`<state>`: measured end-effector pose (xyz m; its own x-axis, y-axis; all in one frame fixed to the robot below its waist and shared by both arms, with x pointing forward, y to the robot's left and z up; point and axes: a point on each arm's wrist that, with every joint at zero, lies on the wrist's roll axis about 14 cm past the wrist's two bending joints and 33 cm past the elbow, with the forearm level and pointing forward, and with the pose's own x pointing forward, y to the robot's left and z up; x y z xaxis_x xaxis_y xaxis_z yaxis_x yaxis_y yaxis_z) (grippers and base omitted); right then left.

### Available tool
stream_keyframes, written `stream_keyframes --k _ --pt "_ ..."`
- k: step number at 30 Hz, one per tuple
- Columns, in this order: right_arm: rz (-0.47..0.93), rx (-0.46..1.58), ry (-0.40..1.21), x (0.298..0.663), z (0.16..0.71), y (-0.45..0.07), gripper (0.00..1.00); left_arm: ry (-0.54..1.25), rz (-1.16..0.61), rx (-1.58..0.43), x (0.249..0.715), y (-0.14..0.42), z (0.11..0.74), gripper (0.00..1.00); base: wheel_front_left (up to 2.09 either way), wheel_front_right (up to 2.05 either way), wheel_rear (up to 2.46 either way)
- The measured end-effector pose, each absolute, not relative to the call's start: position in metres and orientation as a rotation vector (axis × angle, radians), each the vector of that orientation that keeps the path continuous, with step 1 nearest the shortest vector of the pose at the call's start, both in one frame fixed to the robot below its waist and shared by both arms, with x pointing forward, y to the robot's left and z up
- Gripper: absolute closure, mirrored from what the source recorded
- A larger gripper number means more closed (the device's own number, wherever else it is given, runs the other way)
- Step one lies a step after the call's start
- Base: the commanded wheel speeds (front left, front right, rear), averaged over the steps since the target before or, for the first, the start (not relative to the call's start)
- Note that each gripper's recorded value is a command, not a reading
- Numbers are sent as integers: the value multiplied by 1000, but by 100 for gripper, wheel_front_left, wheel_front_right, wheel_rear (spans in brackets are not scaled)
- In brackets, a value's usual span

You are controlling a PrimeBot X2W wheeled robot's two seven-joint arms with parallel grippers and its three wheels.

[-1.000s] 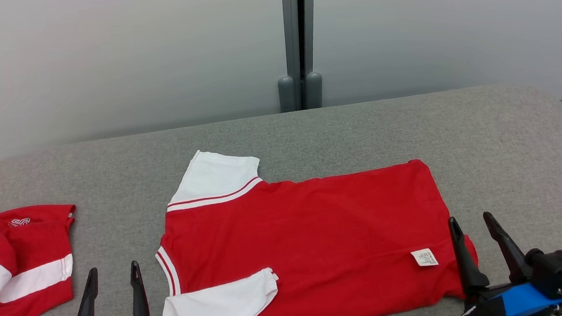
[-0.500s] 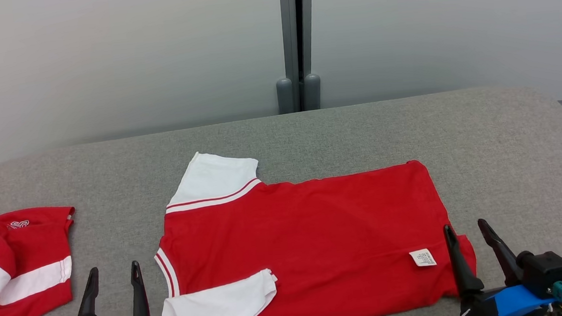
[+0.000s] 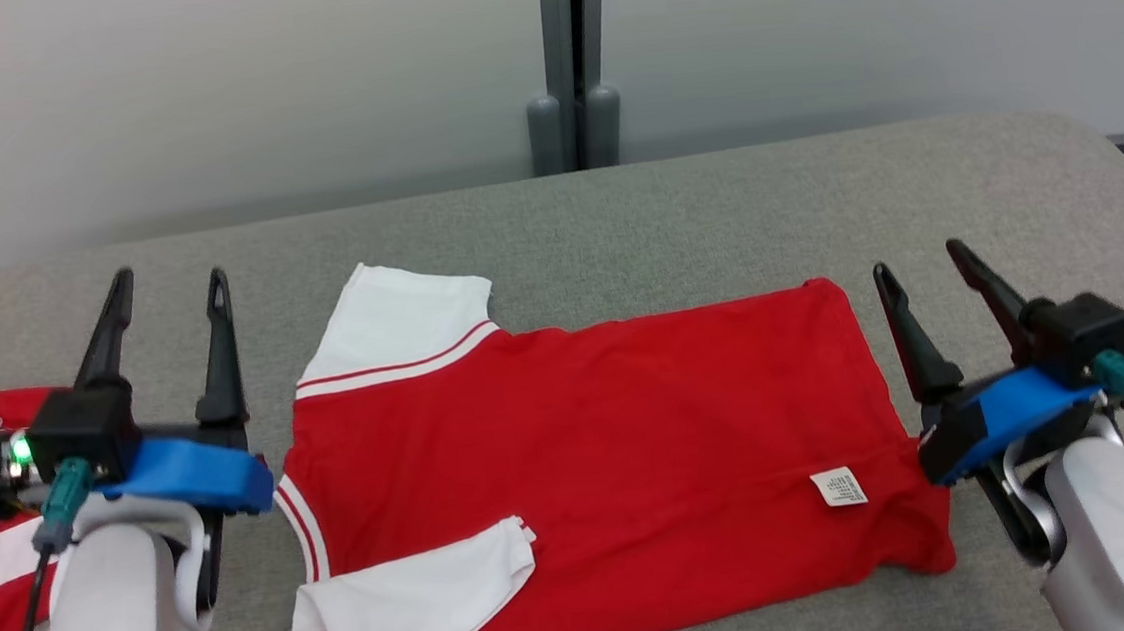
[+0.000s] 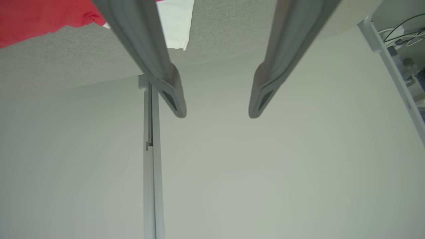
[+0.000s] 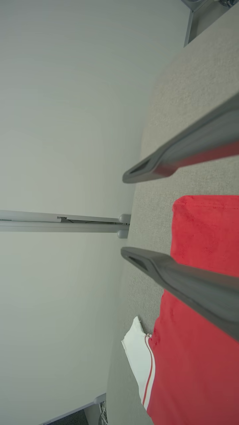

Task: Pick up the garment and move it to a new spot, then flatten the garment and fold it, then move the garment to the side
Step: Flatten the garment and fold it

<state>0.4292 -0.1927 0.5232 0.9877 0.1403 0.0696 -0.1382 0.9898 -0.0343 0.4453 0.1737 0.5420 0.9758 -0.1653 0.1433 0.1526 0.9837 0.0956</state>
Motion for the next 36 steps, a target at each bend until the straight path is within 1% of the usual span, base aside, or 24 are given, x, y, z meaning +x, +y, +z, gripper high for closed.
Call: stream_keyframes --k 3,4,7,11,16,19,24,32,36 --pt "140 -60 -54 453 527 -201 0 -160 -216 111 479 159 549 0 0 0 0" --pt "134 -84 -18 468 523 -208 0 -159 -255 116 502 148 551 0 0 0 0" --pt "124 -100 53 489 510 -217 0 -115 -321 113 533 127 543 0 0 0 0" --pt "120 -103 154 509 483 -223 0 -24 -365 90 573 114 523 0 0 0 0" --pt "129 -109 224 527 456 -226 0 135 -408 102 602 104 477 0 0 0 0" --pt "139 -105 261 533 439 -223 0 237 -426 127 612 102 445 0 0 0 0" --pt "158 -84 301 537 420 -216 0 408 -432 137 613 104 393 0 0 0 0" --pt "173 -84 326 543 405 -216 0 599 -407 97 605 113 338 0 0 0 0" --pt "181 -82 336 544 399 -214 0 638 -402 68 603 112 329 0 0 0 0"
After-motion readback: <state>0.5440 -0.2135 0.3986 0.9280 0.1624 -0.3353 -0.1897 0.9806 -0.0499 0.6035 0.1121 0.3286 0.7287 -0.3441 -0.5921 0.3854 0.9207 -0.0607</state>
